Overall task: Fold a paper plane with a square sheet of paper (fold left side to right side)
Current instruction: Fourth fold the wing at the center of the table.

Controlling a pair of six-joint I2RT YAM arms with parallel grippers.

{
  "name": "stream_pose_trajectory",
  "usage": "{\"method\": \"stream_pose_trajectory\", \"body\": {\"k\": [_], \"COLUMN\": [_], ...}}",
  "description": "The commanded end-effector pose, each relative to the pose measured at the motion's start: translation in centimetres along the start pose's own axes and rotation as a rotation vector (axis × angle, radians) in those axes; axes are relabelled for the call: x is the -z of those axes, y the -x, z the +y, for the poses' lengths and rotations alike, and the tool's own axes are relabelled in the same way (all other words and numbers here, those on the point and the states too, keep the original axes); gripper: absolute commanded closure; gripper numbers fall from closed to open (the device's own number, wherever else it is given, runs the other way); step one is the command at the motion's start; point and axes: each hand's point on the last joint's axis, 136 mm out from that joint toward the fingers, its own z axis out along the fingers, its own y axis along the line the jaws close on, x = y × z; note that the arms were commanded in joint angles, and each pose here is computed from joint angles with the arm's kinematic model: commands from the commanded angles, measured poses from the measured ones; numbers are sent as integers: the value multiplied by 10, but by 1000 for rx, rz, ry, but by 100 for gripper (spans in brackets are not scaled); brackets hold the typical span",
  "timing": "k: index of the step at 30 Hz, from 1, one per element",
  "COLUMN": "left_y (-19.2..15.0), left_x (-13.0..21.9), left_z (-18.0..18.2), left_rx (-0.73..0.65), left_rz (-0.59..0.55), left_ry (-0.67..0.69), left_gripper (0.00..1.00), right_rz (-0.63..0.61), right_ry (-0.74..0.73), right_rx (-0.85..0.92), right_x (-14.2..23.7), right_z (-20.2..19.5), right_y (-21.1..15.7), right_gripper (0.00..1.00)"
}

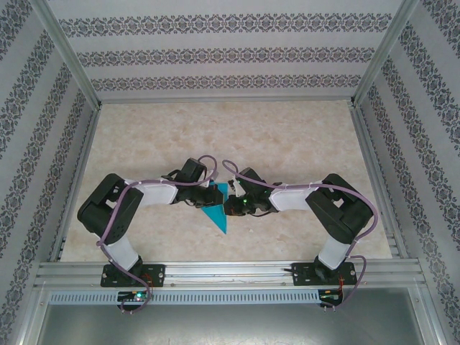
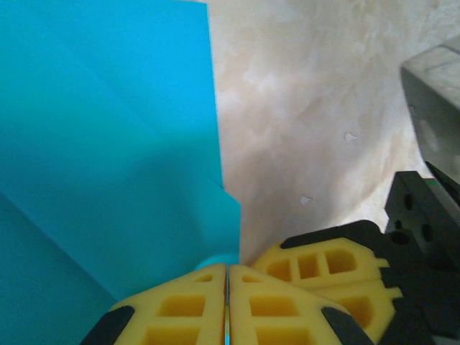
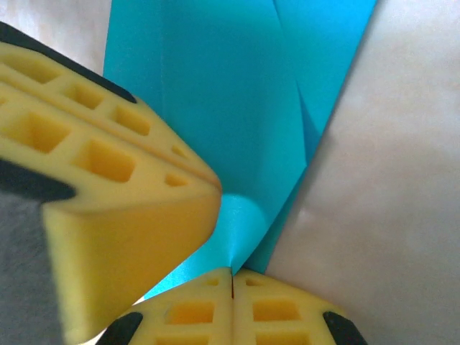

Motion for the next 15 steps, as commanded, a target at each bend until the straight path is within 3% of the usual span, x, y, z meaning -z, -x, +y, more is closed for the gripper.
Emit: {"method": "stream_pose_trajectory", "body": {"k": [1,15], "left_y": [2,-8], "left_x": [-5,-13], "left_z": [8,34], "left_rx": [4,54], "left_rz": [-14,-17], "left_ry": [42,98], "left_gripper": [91,95], "right_rz": [131,143], "right_ry": [-257,-252], "right_rx": [-72,-57], "right_x": [-9,-8], "right_z": [-67,-64], "right_y": [-47,-48], "right_gripper": [100,100]}}
